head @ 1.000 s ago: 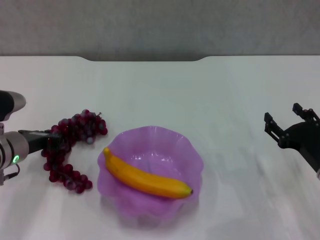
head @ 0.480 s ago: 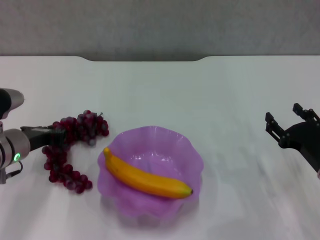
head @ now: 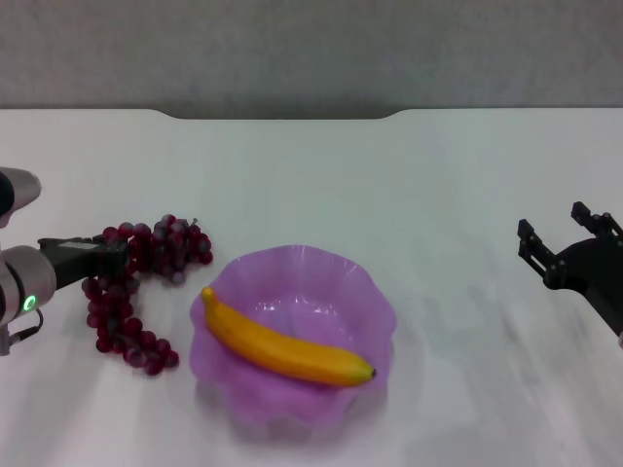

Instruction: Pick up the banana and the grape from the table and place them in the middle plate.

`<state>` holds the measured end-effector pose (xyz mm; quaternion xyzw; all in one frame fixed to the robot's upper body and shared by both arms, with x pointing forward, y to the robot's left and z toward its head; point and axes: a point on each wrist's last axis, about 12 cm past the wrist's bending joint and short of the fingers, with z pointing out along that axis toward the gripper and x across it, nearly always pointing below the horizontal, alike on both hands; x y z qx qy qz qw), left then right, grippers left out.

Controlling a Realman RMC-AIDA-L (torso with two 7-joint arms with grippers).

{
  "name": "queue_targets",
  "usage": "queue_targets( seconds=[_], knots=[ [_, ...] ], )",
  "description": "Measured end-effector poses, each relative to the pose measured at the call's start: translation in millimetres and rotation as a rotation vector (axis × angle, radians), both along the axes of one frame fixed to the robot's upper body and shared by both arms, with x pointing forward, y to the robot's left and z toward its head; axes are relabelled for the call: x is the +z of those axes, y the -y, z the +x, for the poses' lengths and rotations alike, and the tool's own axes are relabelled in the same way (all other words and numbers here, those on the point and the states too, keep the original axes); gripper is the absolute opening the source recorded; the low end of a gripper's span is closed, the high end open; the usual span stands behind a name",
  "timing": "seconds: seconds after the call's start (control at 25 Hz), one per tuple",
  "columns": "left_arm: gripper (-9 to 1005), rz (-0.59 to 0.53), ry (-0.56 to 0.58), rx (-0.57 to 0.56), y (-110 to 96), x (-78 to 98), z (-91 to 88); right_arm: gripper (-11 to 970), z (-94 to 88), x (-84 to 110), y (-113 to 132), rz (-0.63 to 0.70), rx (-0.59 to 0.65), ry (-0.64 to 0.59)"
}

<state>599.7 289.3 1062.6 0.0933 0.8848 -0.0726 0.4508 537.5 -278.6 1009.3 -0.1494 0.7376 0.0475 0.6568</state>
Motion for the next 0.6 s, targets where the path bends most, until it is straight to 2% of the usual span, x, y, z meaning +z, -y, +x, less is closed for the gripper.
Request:
queue_targets(
  seconds=[0.6],
  knots=[
    [231, -0.025, 0.070, -0.029, 4.5, 17.6, -5.5, 768, -0.4, -1.2, 0.5, -0.003, -0.002, -0.009]
  ],
)
